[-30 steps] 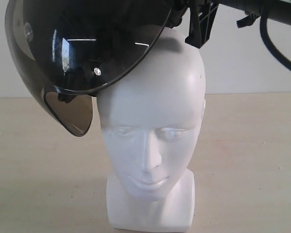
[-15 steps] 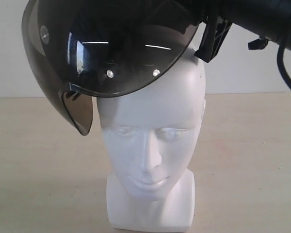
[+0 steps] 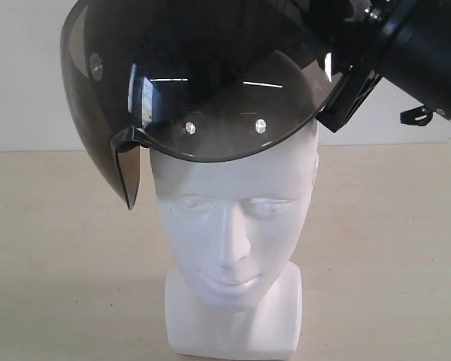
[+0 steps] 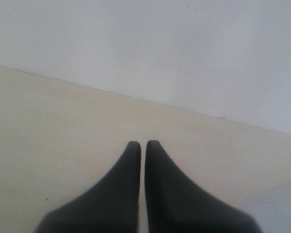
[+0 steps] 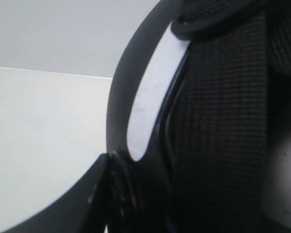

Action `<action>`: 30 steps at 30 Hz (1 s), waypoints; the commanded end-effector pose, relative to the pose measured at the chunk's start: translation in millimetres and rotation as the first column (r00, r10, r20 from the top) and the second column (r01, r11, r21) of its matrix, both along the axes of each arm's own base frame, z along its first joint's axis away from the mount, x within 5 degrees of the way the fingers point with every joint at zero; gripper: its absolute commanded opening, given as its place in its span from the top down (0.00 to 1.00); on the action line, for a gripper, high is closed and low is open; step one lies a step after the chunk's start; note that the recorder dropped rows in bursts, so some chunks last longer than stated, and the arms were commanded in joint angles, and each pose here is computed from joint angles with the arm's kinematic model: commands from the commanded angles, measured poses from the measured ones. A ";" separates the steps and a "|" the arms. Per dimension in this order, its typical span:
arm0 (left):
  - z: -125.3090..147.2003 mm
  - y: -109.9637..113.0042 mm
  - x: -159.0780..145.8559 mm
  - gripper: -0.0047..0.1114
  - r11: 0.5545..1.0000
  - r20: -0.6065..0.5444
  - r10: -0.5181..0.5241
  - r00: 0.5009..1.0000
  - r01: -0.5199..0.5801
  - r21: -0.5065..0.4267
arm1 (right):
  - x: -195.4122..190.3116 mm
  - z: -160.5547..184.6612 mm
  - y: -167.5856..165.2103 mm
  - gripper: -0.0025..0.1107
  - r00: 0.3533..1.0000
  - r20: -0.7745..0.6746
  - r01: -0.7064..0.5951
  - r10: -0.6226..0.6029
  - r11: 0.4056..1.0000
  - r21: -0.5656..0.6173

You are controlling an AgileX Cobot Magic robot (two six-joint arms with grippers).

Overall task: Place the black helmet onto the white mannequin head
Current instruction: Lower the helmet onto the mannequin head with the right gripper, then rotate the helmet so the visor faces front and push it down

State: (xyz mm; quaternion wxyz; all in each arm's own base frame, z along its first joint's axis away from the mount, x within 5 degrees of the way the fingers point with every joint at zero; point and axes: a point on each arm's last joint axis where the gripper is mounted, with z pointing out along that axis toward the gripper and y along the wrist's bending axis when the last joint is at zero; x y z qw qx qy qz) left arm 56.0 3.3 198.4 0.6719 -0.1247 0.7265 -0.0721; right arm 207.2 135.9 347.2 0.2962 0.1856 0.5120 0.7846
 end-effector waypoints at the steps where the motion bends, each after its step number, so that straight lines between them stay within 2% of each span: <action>1: -1.4 -0.2 0.0 0.92 1.000 -0.005 -0.004 1.000 0.004 -0.001 | -6.8 -5.7 -3.2 0.98 1.000 0.007 -0.019 0.019 1.000 0.002; 30: -1.4 -0.2 0.0 0.92 1.000 -0.005 -0.004 1.000 0.004 -0.001 | -7.0 -23.1 -0.1 0.98 0.995 -0.093 -0.044 0.036 0.996 -0.083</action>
